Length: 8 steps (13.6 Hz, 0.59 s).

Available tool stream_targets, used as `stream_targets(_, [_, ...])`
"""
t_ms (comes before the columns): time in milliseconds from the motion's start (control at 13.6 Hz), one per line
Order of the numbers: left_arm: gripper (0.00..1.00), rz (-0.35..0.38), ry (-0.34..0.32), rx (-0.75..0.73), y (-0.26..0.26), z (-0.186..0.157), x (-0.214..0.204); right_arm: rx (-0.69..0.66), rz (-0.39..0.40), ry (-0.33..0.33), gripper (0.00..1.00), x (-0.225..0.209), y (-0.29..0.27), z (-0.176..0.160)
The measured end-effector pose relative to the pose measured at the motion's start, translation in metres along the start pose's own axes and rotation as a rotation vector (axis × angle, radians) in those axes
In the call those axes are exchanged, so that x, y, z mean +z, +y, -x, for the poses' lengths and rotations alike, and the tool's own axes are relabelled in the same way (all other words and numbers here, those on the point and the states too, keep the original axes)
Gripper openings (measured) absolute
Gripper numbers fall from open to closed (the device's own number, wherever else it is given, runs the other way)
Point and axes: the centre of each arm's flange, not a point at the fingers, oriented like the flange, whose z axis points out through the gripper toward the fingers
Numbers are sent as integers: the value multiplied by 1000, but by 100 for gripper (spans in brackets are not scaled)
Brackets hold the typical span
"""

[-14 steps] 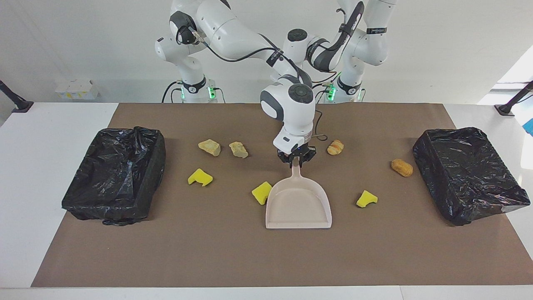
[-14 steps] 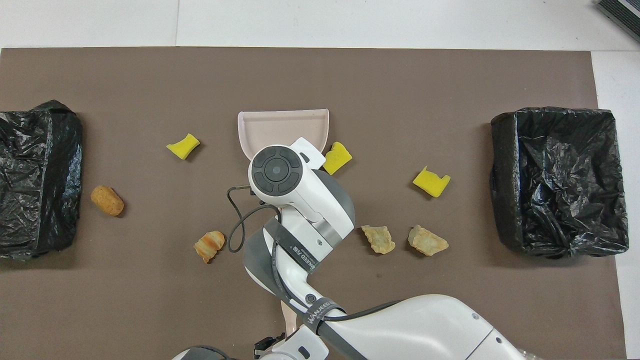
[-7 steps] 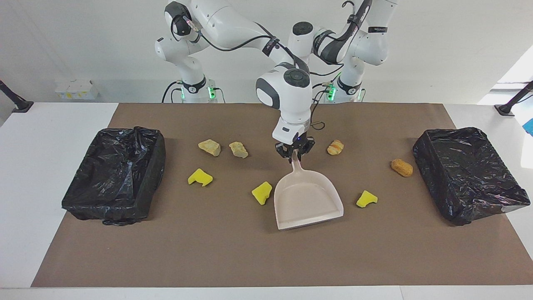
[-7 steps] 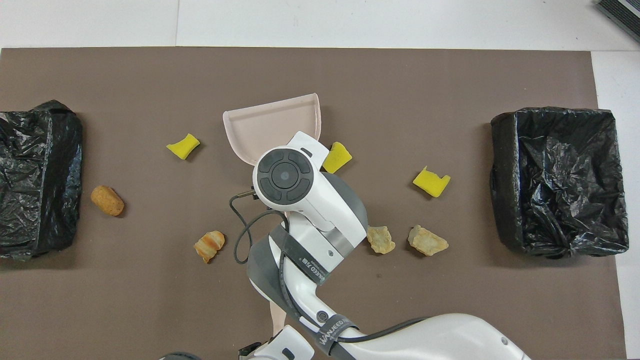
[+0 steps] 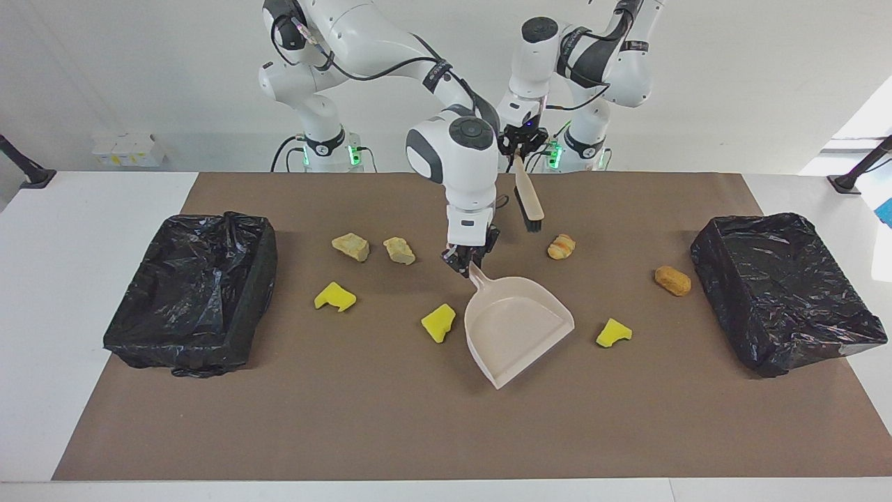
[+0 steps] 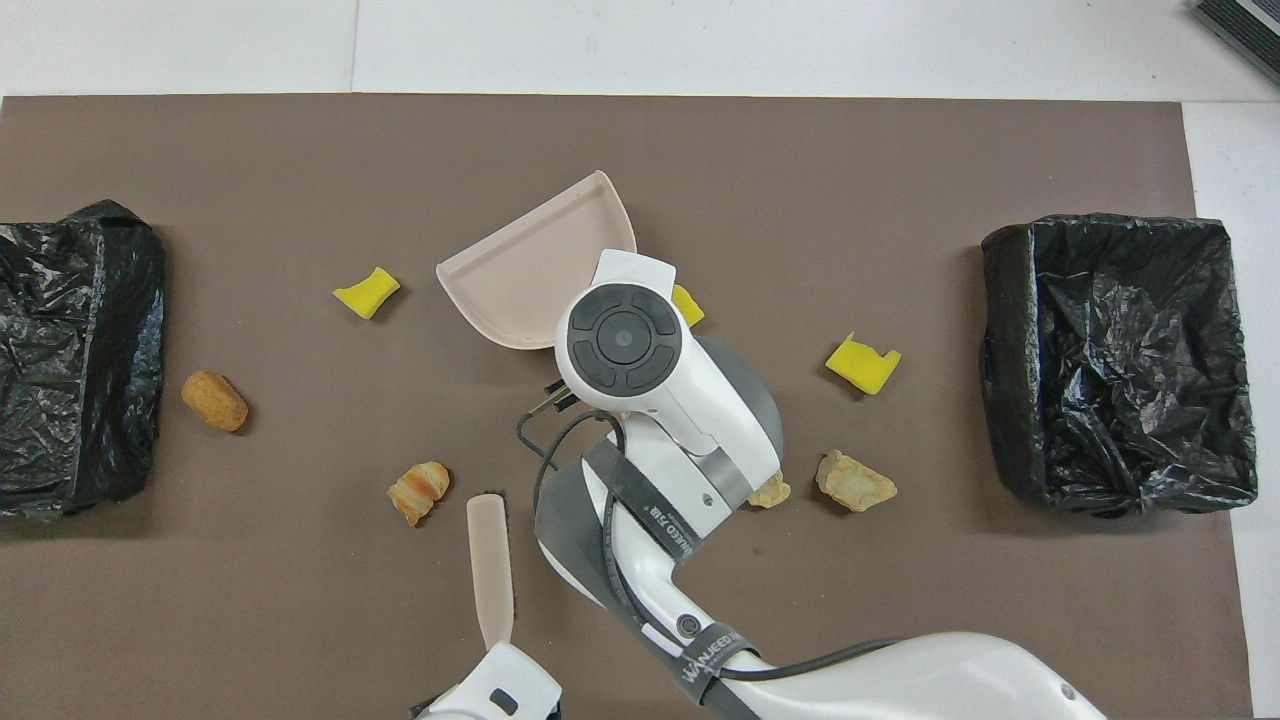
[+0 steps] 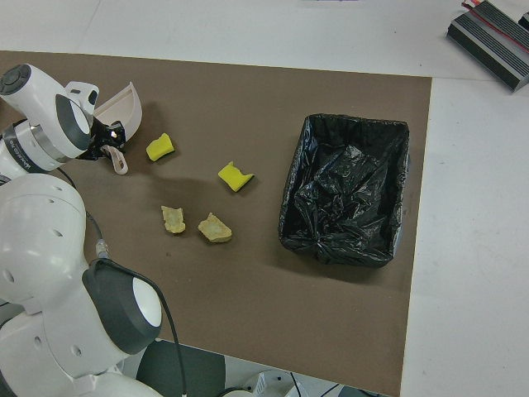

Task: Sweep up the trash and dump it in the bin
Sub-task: 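Position the dustpan with the right gripper while the left gripper grasps the brush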

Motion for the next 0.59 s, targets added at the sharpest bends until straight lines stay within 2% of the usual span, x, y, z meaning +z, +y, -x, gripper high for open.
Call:
stream_targets(220, [26,-37,-4,-127,-46,-49,4,-163,-8,-63,31,7,14,11])
stream_targets(588, [26,-121,-1,-178,-140,-118,13,-505,26,-120,31,8,26,19])
